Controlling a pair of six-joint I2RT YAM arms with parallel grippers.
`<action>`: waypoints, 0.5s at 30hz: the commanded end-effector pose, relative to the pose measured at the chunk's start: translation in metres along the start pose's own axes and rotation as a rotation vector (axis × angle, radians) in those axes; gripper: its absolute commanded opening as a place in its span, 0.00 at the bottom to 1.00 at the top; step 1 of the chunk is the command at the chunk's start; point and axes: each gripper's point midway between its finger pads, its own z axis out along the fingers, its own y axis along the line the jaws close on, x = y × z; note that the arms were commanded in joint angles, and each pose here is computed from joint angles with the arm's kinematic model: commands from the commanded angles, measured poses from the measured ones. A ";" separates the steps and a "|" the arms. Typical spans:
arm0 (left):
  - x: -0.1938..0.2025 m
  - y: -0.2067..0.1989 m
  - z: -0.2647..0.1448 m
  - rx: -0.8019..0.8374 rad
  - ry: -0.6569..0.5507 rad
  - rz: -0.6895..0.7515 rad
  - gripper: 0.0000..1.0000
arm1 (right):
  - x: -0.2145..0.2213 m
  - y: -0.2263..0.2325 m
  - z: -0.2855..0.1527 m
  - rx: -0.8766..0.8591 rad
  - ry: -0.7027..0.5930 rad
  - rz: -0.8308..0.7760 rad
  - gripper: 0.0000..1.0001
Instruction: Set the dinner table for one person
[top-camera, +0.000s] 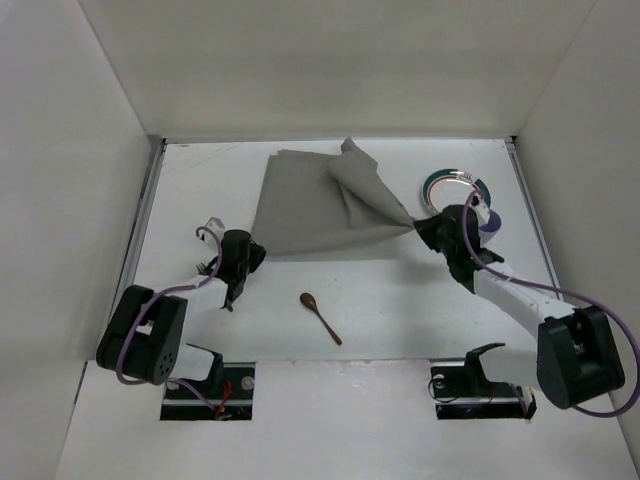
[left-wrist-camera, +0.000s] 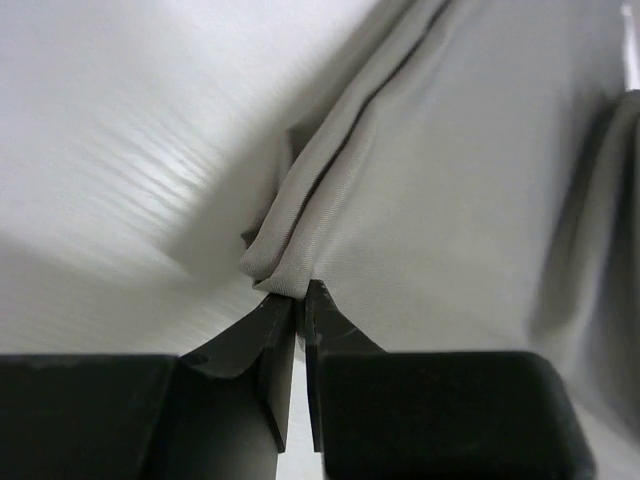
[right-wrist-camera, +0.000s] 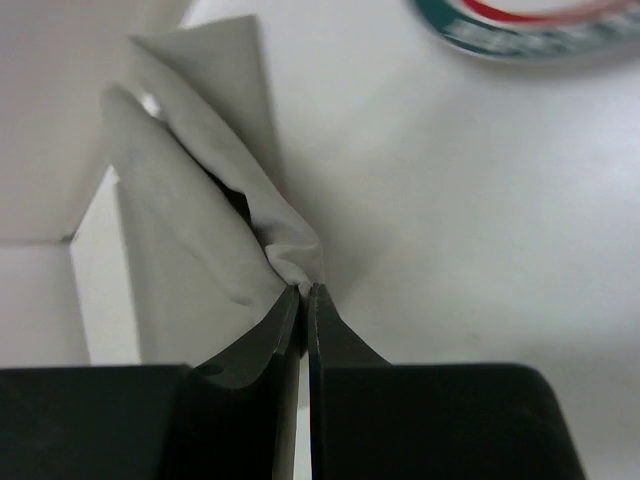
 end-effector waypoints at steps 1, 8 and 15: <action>-0.024 -0.011 -0.008 0.035 -0.112 -0.005 0.04 | -0.020 -0.008 0.000 -0.047 -0.116 0.229 0.03; -0.027 0.005 -0.024 0.024 -0.128 0.007 0.04 | -0.003 -0.056 -0.007 0.122 -0.110 0.093 0.05; -0.026 0.023 -0.048 0.018 -0.131 0.034 0.03 | 0.022 -0.080 -0.034 0.166 -0.052 0.009 0.09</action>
